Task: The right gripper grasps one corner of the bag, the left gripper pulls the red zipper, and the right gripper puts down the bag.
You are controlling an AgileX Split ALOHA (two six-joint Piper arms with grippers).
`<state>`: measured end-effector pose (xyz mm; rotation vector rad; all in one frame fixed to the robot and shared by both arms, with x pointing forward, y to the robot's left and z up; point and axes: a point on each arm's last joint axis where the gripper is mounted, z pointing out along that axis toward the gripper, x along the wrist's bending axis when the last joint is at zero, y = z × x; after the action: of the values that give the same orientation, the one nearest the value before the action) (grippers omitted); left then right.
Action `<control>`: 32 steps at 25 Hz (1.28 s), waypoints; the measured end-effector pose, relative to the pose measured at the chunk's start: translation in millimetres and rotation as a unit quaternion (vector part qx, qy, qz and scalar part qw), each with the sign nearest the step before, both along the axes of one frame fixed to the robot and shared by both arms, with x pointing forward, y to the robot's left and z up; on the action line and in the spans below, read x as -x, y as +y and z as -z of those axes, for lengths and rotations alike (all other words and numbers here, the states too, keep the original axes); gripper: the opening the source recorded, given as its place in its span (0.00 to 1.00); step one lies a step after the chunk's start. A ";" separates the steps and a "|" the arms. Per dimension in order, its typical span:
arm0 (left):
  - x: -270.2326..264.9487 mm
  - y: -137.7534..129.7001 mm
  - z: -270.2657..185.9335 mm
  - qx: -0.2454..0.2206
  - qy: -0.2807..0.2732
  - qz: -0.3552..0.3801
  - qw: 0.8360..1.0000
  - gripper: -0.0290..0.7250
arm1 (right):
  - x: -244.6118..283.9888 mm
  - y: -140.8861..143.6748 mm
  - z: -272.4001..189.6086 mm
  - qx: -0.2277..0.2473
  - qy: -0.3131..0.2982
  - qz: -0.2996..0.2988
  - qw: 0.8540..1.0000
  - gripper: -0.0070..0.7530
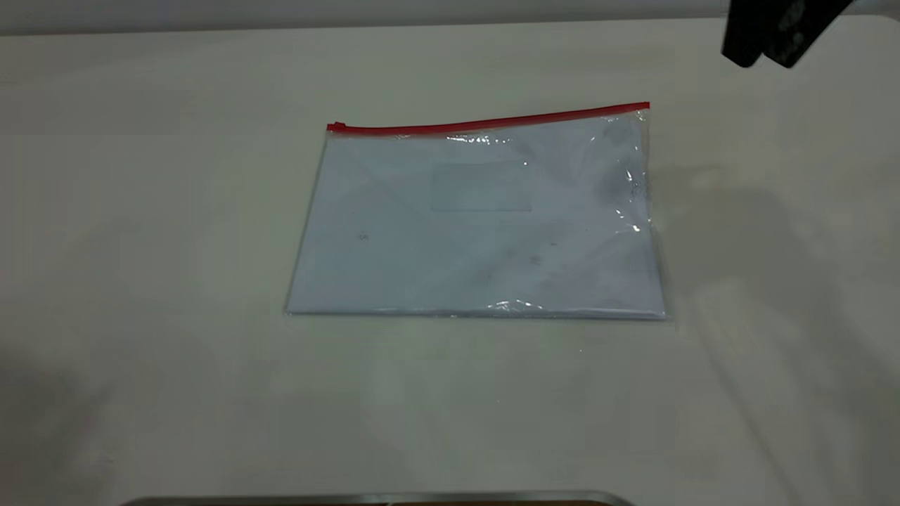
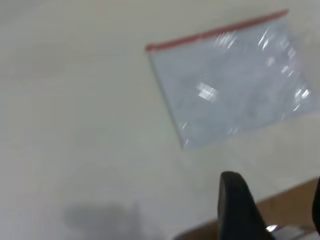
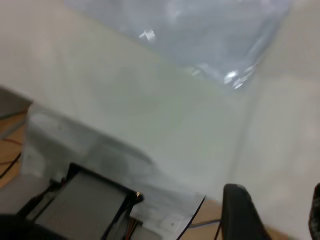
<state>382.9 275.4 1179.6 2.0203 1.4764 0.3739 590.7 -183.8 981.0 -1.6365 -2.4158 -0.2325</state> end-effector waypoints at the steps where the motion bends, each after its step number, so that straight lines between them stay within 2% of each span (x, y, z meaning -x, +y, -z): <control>1: 12.1 2.2 9.4 -0.013 0.003 -0.005 1.000 0.60 | 11.5 5.2 -4.9 0.000 0.002 -0.006 1.000 0.51; 5: 57.1 9.6 41.0 -0.054 -0.002 -0.026 0.998 0.60 | 60.6 18.0 -20.0 0.002 0.008 -0.036 0.999 0.51; 9: 90.9 11.7 69.6 -0.055 -0.011 -0.051 0.997 0.60 | 107.9 17.3 -35.6 -0.001 -0.001 -0.062 0.998 0.51; 17: 134.1 11.8 122.2 -0.055 -0.048 -0.058 0.996 0.60 | 201.7 -20.5 -63.2 -0.030 -0.063 -0.057 0.996 0.51; 21: 143.4 13.2 144.0 -0.062 -0.060 -0.063 0.994 0.60 | 251.2 -43.7 -77.4 -0.054 -0.143 -0.058 0.987 0.51; 23: 147.9 13.3 145.2 -0.062 -0.078 -0.065 0.993 0.60 | 277.1 -57.1 -84.2 -0.065 -0.203 -0.060 0.975 0.51; 25: 150.8 13.2 145.4 -0.061 -0.090 -0.066 0.992 0.60 | 300.7 -71.0 -87.1 -0.072 -0.273 -0.058 0.957 0.51; 30: 153.8 13.1 145.5 -0.060 -0.102 -0.067 0.991 0.60 | 348.4 -101.9 -71.4 -0.090 -0.458 -0.034 0.884 0.51; 32: 153.8 13.1 145.5 -0.060 -0.102 -0.067 0.991 0.60 | 360.9 -109.3 -64.7 -0.096 -0.488 -0.022 0.868 0.51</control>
<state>229.1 288.5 1034.2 1.9130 1.4941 0.7191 229.8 -293.1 1045.8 -1.5671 -2.9018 -1.5680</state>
